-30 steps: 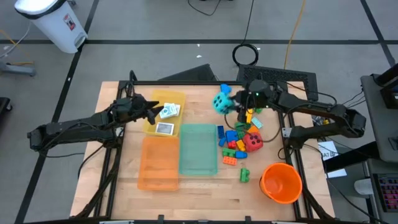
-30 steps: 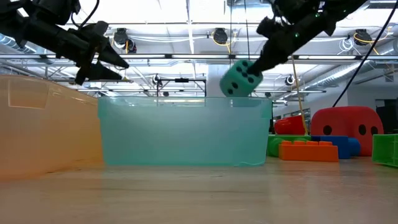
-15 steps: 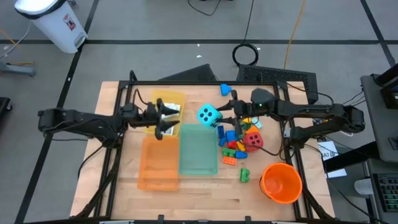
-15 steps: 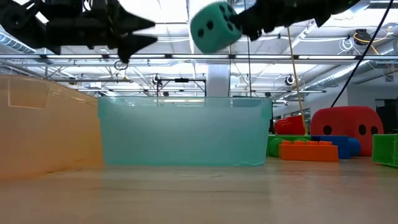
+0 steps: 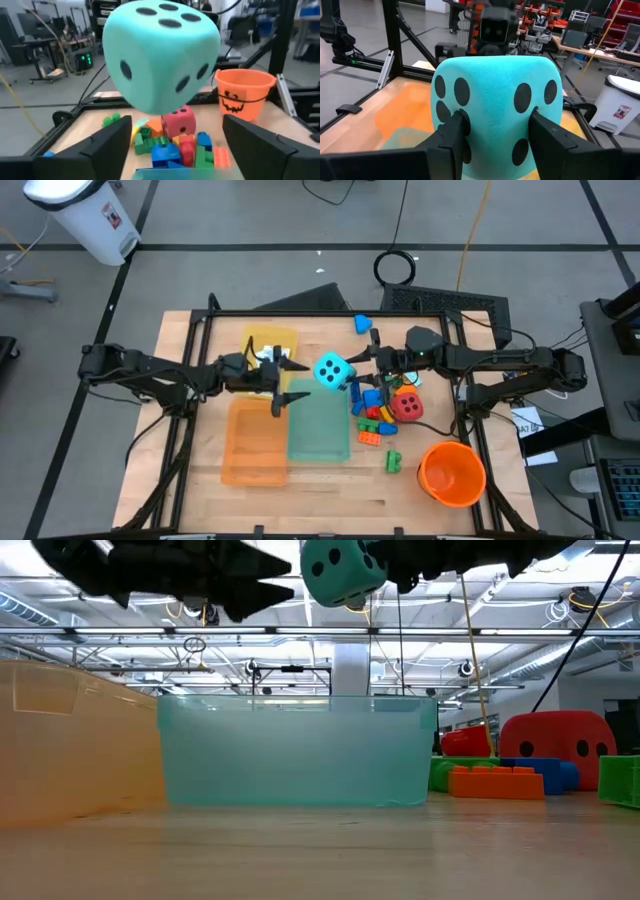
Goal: Pick & Place Toys
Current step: Put the blue dice into the orange bin
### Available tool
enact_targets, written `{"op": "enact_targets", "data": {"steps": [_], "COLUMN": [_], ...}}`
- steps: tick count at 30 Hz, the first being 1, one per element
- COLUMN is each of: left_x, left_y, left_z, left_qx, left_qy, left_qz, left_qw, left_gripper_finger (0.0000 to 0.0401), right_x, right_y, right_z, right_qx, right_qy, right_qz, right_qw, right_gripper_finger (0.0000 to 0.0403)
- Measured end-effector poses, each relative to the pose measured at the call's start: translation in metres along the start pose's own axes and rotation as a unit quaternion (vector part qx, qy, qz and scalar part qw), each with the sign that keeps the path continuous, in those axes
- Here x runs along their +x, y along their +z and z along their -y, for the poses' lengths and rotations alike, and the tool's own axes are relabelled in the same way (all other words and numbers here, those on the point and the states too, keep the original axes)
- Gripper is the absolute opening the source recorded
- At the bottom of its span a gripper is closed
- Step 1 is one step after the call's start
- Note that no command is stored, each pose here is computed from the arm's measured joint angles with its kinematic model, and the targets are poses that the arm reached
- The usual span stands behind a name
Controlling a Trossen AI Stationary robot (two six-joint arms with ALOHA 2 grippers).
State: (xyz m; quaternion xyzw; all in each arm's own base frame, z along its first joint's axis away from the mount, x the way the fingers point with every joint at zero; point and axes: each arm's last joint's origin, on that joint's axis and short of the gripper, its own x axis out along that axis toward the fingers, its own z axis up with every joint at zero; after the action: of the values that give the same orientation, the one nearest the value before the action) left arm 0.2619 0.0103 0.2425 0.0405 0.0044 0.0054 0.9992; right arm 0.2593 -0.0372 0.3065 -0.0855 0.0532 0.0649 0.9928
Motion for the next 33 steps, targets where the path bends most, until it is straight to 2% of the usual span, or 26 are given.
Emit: {"op": "enact_targets", "data": {"steps": [3,11,15,19,25,33], "left_x": [0.006,0.008,0.012,0.021,0.038,0.052], "left_y": [0.012,0.013,0.015,0.016,-0.003,0.001], "left_z": [-0.002,-0.002,-0.002,-0.001,0.001,0.001], "left_qx": [-0.01,0.001,0.007,0.011,0.013,0.029], "left_qy": [0.006,0.006,0.008,-0.016,-0.037,-0.043], "left_qz": [-0.012,-0.032,0.0,0.048,0.069,0.069], "left_qw": [1.0,0.999,1.0,0.999,0.997,0.996], "left_gripper_finger": [0.0343,0.036,0.0361,0.0361,0.0361,0.0361], "right_x": [0.0,0.0,0.0,0.005,0.013,0.021], "right_y": [0.0,0.0,0.003,0.003,0.002,-0.003], "right_z": [0.0,-0.001,-0.003,-0.006,-0.005,-0.005], "right_qx": [-0.002,0.002,0.007,0.003,-0.002,0.001], "right_qy": [0.0,0.012,0.038,0.043,0.044,0.048], "right_qz": [0.0,0.003,0.019,0.027,0.043,0.042], "right_qw": [1.0,1.0,0.999,0.999,0.998,0.998], "right_gripper_finger": [0.0145,0.0143,0.0146,0.0142,0.0145,0.0141]}}
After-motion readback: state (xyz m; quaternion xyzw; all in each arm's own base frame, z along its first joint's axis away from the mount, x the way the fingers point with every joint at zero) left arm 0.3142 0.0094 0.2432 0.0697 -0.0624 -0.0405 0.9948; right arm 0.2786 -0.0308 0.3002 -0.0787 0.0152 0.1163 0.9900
